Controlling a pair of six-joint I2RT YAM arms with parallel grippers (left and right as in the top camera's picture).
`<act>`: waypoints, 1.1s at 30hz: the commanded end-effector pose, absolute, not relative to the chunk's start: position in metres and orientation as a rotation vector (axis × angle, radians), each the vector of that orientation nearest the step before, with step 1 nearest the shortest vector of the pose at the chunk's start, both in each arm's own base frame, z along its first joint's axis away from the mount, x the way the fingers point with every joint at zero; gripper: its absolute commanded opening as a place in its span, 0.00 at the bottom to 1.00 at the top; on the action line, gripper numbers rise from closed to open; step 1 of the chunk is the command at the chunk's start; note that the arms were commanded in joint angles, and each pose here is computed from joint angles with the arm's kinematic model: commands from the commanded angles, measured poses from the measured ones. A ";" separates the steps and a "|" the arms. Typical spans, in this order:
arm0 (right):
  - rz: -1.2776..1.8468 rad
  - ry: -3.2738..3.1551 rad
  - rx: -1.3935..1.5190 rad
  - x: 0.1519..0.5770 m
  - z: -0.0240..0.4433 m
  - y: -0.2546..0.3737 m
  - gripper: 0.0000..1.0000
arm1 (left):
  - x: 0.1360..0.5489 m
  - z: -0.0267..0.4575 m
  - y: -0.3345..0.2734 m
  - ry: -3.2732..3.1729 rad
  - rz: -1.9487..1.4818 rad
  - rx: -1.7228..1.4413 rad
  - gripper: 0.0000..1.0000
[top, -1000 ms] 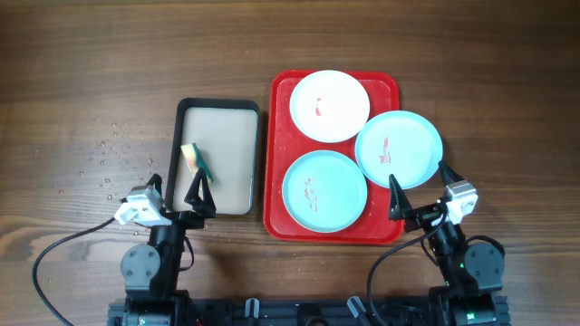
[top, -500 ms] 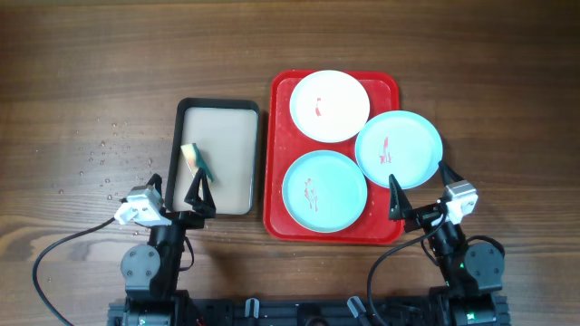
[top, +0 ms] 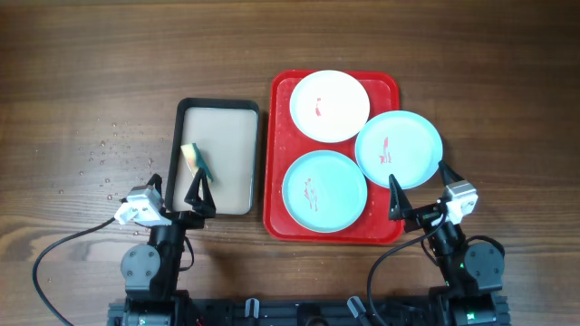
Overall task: Clean dirty plates on tray and stack at the side
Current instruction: 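Grasp the sponge in the water tray with the left gripper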
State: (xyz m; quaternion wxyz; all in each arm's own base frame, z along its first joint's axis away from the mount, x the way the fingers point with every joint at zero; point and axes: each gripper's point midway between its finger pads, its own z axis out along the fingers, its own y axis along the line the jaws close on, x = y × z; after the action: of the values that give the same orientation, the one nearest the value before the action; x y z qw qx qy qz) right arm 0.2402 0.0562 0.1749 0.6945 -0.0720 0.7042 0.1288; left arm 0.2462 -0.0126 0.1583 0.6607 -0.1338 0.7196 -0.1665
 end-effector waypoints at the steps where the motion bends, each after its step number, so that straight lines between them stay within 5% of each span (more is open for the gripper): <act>1: 0.282 1.565 -0.157 0.240 0.176 0.056 0.99 | 0.246 0.156 -0.010 1.631 -0.359 -0.301 1.00; 16: 0.282 1.567 -0.157 0.240 0.176 0.056 1.00 | 0.247 0.167 -0.011 1.591 -0.366 -0.292 1.00; 23: 0.549 1.517 -0.300 0.222 0.188 0.096 1.00 | 0.232 0.177 -0.070 1.612 -0.779 -0.137 1.00; 26: 0.578 1.448 -0.354 0.212 0.220 0.104 1.00 | 0.228 0.205 -0.072 1.535 -0.801 -0.112 1.00; 30: 0.526 1.300 -0.412 0.181 0.326 0.102 0.99 | 0.214 0.278 -0.065 1.457 -0.765 -0.114 1.00; 33: 0.558 1.467 -0.387 0.186 0.348 0.102 1.00 | 0.219 0.289 -0.060 1.635 -0.716 -0.188 1.00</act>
State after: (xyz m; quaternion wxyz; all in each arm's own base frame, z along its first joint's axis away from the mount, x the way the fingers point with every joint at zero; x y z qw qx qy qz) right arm 0.1854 0.0967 0.3223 0.7277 -0.1661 0.6219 0.2368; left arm 0.2159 -0.0657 0.2629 0.6496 -0.0619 0.6801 -0.3341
